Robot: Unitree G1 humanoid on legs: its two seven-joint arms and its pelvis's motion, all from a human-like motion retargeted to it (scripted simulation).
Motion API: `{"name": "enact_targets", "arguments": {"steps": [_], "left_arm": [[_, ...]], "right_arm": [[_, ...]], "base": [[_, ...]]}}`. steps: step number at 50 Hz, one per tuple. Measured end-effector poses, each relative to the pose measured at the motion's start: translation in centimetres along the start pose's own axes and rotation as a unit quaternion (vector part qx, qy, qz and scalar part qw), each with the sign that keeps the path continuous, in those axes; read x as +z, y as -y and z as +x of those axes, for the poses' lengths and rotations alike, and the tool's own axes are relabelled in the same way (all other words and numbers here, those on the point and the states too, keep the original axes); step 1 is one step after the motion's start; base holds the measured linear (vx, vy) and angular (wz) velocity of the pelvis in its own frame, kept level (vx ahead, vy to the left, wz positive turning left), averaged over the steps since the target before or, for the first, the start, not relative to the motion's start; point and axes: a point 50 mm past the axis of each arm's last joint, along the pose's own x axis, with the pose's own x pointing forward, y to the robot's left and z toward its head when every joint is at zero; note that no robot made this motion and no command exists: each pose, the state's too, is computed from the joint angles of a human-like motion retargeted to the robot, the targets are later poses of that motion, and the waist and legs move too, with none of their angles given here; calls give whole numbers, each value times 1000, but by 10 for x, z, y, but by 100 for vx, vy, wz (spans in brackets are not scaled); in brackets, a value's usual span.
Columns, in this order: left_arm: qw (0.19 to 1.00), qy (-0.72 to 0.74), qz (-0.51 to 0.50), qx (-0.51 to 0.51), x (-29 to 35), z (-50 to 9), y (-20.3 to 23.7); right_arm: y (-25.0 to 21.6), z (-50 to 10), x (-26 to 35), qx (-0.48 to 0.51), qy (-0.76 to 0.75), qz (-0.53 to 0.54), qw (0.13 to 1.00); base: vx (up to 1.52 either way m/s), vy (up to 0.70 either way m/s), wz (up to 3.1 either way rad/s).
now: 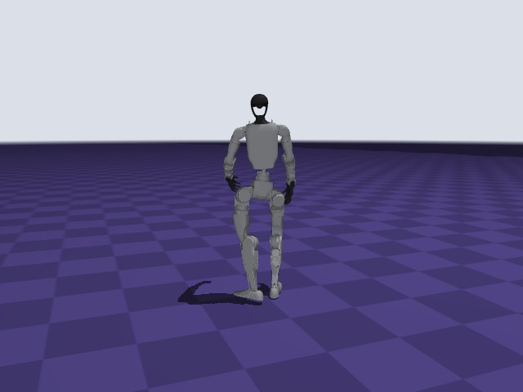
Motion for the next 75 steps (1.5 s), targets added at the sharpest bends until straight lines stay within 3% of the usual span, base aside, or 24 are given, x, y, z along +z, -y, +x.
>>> {"name": "enact_targets", "arguments": {"steps": [6, 11, 16, 22, 29, 36, 45, 52, 60, 67, 75], "left_arm": [[965, -220, -86, 112, -93, -32, -16], [915, -357, -148, 118, -152, -75, 7], [887, -411, -194, 78, -182, -109, 45], [885, -409, -213, 61, -189, -122, 63], [906, -344, -225, 104, -173, -102, 46], [923, -216, -259, 185, -129, -61, 1], [943, -19, -206, 260, -23, -13, -74], [956, 72, -131, 252, 44, 5, -99], [982, 46, -65, 172, 40, 15, -76], [983, -142, -86, 77, -60, -8, -19], [940, -319, -123, 15, -144, -67, 29]], "right_arm": [[23, -3, 0, -47, -21, 24, 998], [44, -5, 31, -91, 15, 39, 995], [47, -8, 82, -106, 105, 21, 989], [16, -12, 139, -68, 211, -42, 974], [-23, -11, 151, -5, 236, -131, 963], [-23, 5, 71, 25, 89, -153, 984], [21, -7, 2, -42, 3, -76, 996], [45, -19, -23, -113, -4, 18, 993], [55, -28, -51, -130, -48, 52, 989], [58, -28, -49, -133, -53, 35, 989], [60, -17, 10, -146, 27, 11, 989]], "base": [[12, -21, -71], [17, -14, -143], [31, -3, -165], [38, 1, -110], [47, 5, -86], [57, 11, -45], [55, 13, -29], [58, 2, -19], [58, -6, -8], [65, -13, -16], [53, -8, -38]]}}
